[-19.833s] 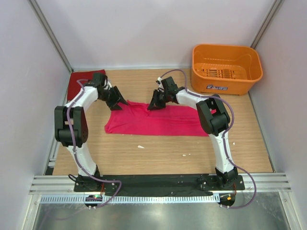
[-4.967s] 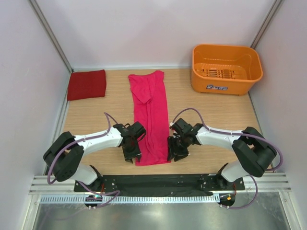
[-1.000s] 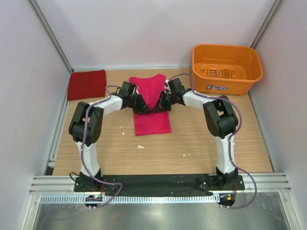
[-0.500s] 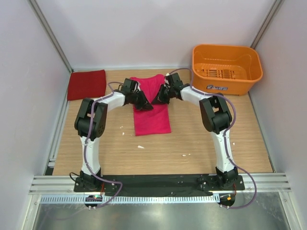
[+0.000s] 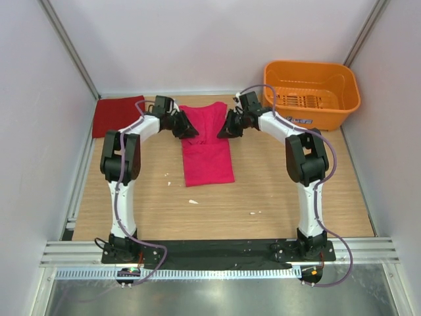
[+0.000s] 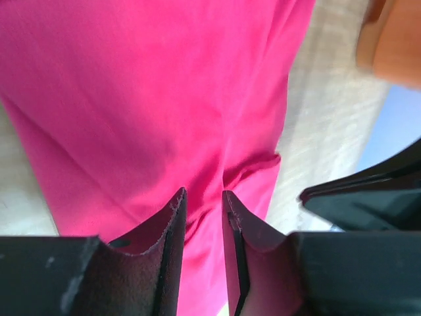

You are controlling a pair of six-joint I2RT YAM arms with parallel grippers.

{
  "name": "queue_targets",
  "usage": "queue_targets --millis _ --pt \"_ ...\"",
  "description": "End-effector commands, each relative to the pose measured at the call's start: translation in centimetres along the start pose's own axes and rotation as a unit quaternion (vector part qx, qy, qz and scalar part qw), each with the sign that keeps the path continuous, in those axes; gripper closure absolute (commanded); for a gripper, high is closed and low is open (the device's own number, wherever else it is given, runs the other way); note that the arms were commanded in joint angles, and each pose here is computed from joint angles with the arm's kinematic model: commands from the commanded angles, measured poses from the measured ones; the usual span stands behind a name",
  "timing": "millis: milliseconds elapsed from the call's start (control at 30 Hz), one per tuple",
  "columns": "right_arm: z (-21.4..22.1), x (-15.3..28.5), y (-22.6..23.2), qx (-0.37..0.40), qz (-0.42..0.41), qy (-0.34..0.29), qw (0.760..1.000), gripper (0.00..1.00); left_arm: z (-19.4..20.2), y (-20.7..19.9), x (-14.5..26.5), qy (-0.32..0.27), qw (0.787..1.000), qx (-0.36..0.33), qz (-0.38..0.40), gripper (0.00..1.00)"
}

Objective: Fold and stack the t-shirts
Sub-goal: Fold the tshirt

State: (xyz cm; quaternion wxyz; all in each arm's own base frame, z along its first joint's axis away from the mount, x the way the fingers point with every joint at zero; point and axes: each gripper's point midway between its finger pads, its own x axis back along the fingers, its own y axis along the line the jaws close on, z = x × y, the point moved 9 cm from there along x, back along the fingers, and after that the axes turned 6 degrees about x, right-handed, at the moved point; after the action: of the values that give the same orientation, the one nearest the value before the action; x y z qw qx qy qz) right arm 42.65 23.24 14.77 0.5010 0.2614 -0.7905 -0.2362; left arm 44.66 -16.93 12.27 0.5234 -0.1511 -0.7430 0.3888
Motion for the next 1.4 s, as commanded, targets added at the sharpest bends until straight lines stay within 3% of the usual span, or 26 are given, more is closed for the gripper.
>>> queue_targets --millis 0,167,300,333,433,500,533,633,733,933,1133,1367 --pt "1.6 1.4 1.7 0.018 -0.058 0.014 0.998 0.86 1.7 -3.1 3.3 0.007 0.998 -0.039 0.040 0.70" --pt "2.6 0.2 0.2 -0.003 -0.068 0.022 0.997 0.87 4.3 -2.9 6.1 -0.003 0.998 -0.040 0.046 0.70" --pt "2.5 -0.2 -1.7 -0.014 -0.048 0.030 0.998 0.87 7.5 -0.5 6.8 0.026 0.999 -0.025 0.024 0.71" --pt "2.5 0.4 -1.8 -0.010 -0.020 0.039 0.999 0.84 8.1 -0.9 7.9 0.015 0.999 -0.033 0.016 0.68" --pt "3.0 2.7 -1.4 0.036 0.033 0.053 0.997 0.58 11.6 0.0 9.5 0.024 0.997 -0.035 -0.061 0.57" --pt "3.5 4.1 -1.2 0.051 0.047 0.057 0.996 0.52 14.1 0.5 10.1 0.041 0.993 -0.035 -0.103 0.55" --pt "4.5 5.6 -0.9 0.051 0.055 0.056 0.996 0.43 15.2 1.9 10.0 0.041 0.990 -0.014 -0.136 0.49" --pt "7.6 7.4 -1.5 0.034 0.068 0.066 0.995 0.34 17.6 3.6 10.5 0.041 0.985 0.035 -0.164 0.43" --pt "11.4 7.2 -2.7 -0.032 0.045 0.075 0.996 0.34 18.2 3.8 10.3 0.013 0.984 0.091 -0.154 0.37" --pt "14.5 8.6 -2.8 -0.157 0.027 -0.059 0.985 0.35 18.5 3.6 9.9 -0.073 0.968 0.228 -0.073 0.34" --pt "16.5 8.7 -3.4 -0.250 -0.003 -0.134 0.959 0.30 19.3 6.0 9.2 -0.139 0.920 0.362 -0.054 0.29" --pt "16.8 7.5 -3.2 -0.283 0.012 -0.161 0.945 0.32 20.2 7.9 8.5 -0.178 0.879 0.439 -0.052 0.29"
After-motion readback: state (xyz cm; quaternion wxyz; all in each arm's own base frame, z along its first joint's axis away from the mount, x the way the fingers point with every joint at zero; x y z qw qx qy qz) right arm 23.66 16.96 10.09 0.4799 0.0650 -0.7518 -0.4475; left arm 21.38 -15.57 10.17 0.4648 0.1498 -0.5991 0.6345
